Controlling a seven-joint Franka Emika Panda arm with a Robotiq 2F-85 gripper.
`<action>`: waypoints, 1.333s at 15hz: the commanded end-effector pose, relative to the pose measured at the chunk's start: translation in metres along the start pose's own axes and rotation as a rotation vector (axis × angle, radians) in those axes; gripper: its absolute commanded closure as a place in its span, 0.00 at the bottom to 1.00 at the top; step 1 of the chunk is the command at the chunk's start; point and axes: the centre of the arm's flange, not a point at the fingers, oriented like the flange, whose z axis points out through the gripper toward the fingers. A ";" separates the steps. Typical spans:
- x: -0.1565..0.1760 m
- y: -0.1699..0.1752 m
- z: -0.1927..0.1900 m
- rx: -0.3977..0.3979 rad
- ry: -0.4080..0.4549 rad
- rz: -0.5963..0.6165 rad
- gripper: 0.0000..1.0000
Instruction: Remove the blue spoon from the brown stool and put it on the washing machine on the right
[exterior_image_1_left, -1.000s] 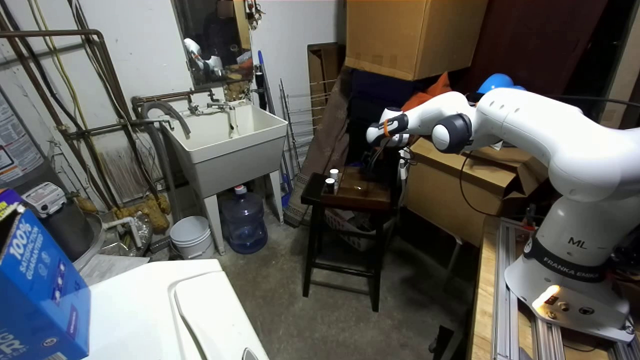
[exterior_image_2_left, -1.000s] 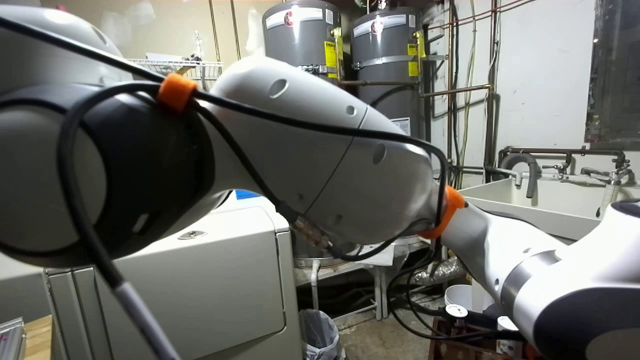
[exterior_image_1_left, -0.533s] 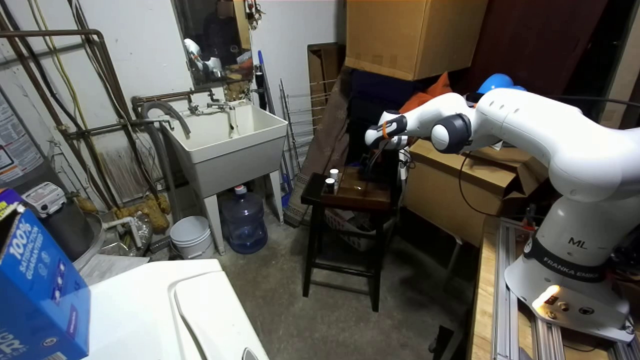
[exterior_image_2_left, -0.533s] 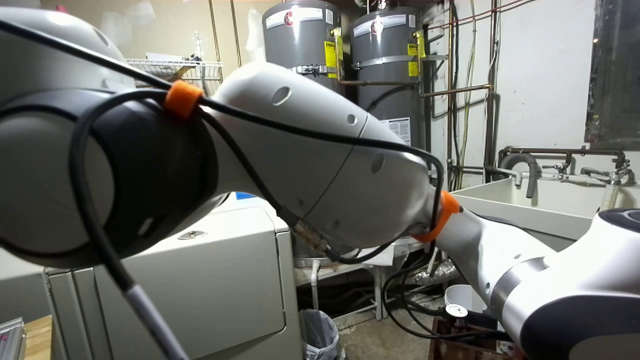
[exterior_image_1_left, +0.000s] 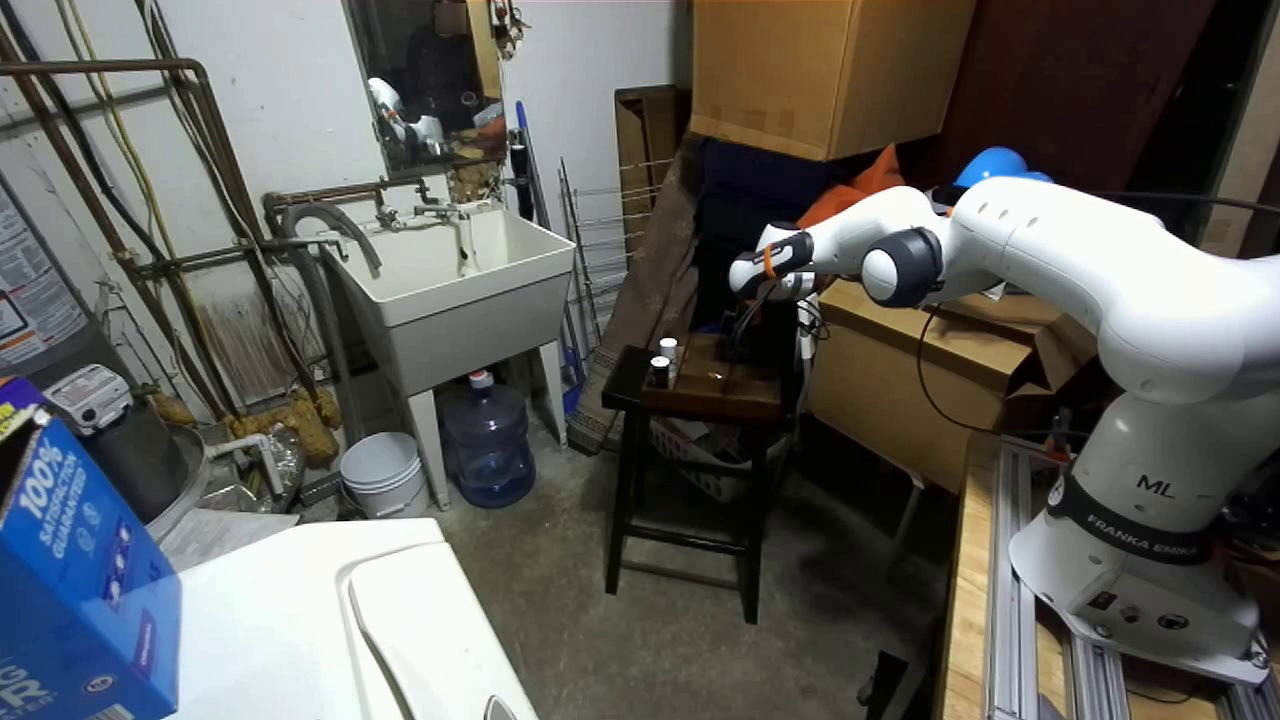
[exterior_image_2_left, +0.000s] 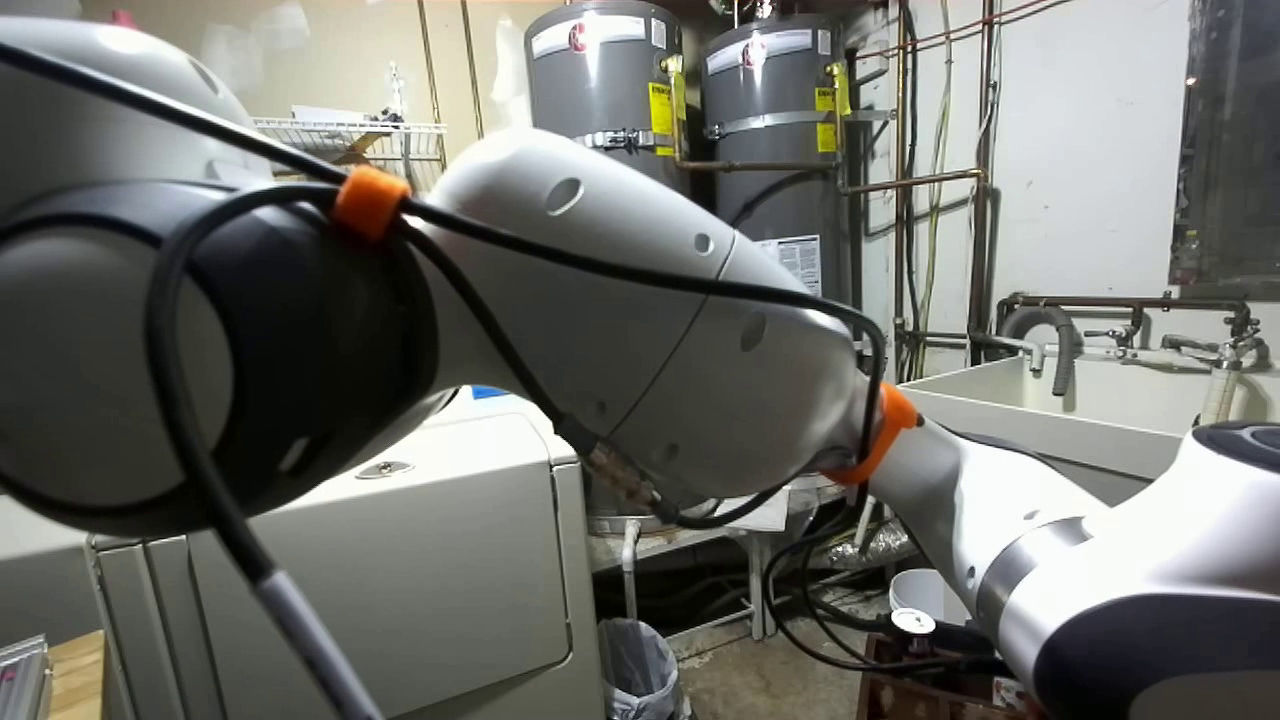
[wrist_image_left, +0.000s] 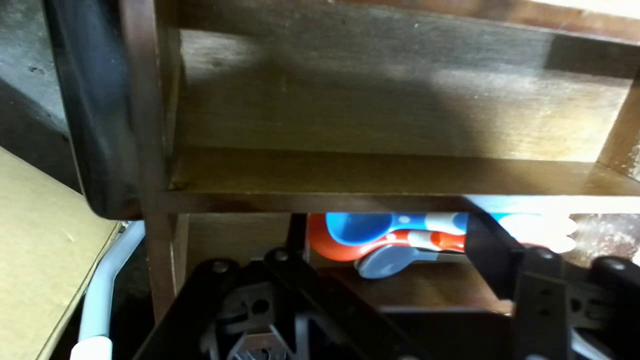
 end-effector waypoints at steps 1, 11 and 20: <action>0.007 -0.006 0.016 0.010 -0.009 0.039 0.51; 0.006 -0.001 0.004 0.010 0.012 0.052 1.00; -0.001 0.015 -0.064 0.065 0.076 -0.074 0.99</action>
